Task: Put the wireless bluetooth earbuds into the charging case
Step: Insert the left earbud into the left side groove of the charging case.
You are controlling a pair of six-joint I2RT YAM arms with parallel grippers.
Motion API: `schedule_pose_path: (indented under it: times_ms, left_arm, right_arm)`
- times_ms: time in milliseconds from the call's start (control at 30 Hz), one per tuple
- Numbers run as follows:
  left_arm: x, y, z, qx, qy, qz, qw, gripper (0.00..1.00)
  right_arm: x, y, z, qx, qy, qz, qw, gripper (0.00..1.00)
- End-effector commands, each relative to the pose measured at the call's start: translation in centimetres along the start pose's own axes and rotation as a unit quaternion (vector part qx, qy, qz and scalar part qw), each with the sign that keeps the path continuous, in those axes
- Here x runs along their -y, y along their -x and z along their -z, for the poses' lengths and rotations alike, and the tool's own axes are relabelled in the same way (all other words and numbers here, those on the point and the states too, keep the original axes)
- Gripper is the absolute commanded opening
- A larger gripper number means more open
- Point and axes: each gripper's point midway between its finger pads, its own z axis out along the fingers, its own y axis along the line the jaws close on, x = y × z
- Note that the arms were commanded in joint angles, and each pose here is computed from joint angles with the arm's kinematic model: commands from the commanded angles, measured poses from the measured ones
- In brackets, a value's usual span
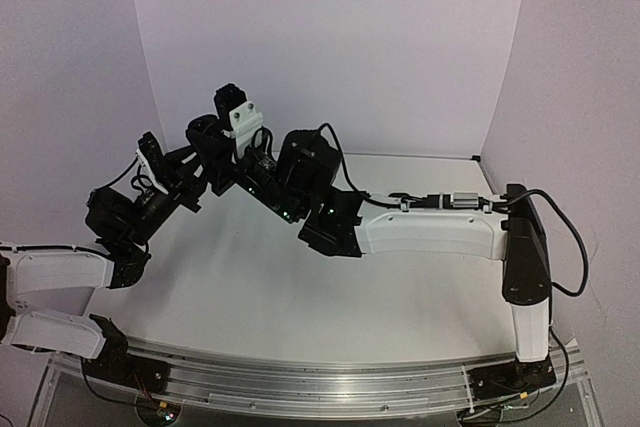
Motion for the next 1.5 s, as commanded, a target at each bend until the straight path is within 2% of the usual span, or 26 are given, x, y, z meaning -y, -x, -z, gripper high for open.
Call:
schedule_pose_path:
  times_ms: [0,667,933,1100,1233,1333,1467]
  left_arm:
    - [0.5,3.4,-0.1,0.051,-0.016,-0.009,0.999,0.0]
    - [0.1,3.3,0.0,0.046,-0.01,0.03,0.998,0.0]
    - [0.1,3.3,0.0,0.045,-0.012,0.033,0.998,0.0]
    - [0.0,2.9,-0.1,0.037,-0.007,0.04,0.999,0.0]
    - [-0.4,1.8,0.0,0.012,0.002,0.048,0.999,0.0]
    - [-0.5,0.5,0.2,-0.016,0.0,0.031,0.999,0.0]
    - [0.5,-1.6,0.6,-0.06,-0.035,-0.057,0.996,0.0]
  right_arm:
    - [1.0,2.4,-0.1,0.007,-0.019,0.008,1.0,0.35]
    - [1.5,2.7,-0.1,-0.002,-0.032,0.031,0.999,0.47]
    - [1.5,3.1,-0.2,-0.002,-0.033,0.038,0.999,0.58]
    - [1.3,4.3,0.0,0.006,-0.022,0.043,0.999,0.61]
    - [1.0,7.5,0.4,0.031,-0.002,0.038,0.999,0.63]
    - [1.1,9.8,1.1,0.046,0.004,0.03,0.998,0.65]
    - [2.5,12.3,2.0,0.054,-0.013,-0.005,0.998,0.67]
